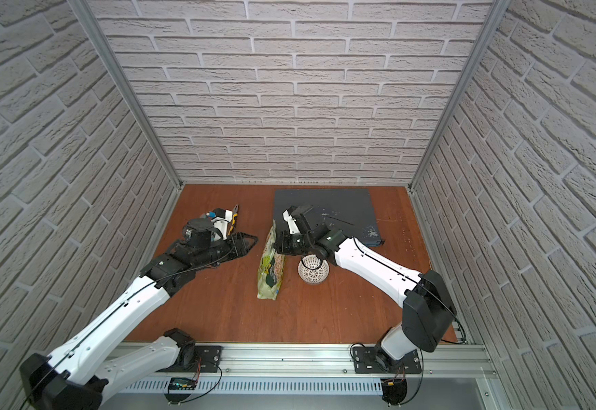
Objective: Pour the oats into the breakfast bowl
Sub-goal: Open the oats bag at the center of the board, then pick up the oats bag from the center of the board, then move the bowl to the center of the board.
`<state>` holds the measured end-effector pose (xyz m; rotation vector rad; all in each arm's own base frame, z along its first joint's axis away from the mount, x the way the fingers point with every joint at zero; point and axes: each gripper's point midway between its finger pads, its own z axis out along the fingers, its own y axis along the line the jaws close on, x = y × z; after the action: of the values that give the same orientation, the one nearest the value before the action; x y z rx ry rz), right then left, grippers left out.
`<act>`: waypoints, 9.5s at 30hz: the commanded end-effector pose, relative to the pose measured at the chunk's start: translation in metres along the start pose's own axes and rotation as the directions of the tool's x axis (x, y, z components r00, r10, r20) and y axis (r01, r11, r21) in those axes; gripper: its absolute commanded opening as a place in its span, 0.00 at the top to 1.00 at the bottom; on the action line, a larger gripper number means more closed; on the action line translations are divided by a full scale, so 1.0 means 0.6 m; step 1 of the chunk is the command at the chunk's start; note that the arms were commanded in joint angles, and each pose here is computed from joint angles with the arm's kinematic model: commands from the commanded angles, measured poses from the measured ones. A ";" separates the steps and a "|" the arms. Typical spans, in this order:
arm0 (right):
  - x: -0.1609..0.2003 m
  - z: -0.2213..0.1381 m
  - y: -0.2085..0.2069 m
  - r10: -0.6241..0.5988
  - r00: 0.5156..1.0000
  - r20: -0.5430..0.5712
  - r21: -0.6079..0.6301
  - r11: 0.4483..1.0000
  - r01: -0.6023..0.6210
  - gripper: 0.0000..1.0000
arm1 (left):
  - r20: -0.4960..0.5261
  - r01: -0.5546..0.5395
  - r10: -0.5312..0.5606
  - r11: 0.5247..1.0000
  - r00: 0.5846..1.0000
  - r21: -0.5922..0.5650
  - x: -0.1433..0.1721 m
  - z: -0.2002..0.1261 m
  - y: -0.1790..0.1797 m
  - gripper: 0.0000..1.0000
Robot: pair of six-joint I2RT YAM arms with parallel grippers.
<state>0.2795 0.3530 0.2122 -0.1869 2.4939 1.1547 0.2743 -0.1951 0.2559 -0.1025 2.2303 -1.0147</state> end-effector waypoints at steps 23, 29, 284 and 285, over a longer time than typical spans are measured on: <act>0.003 0.002 0.033 0.009 1.000 -0.013 -0.102 0.995 -0.010 0.97 | -0.123 -0.073 0.058 0.989 0.991 -0.128 0.038 0.076 0.031 0.71; 0.001 0.000 0.035 0.008 1.000 -0.006 -0.104 0.995 -0.008 0.97 | -0.152 -0.094 0.064 0.977 0.986 -0.193 0.049 0.073 0.054 0.78; -0.041 -0.373 -0.239 -0.662 0.747 0.063 0.783 0.497 0.374 0.97 | -0.240 0.014 -0.033 0.997 0.970 -0.077 0.125 0.175 0.051 0.35; -0.039 -0.372 -0.246 -0.660 0.749 0.058 0.790 0.489 0.370 0.97 | -0.249 0.011 -0.027 0.998 0.968 -0.062 0.128 0.187 0.042 0.36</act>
<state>0.2514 0.0890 0.2011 -0.6068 2.3089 -0.1392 0.2693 -0.2432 0.1203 -0.0602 2.6075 -0.8912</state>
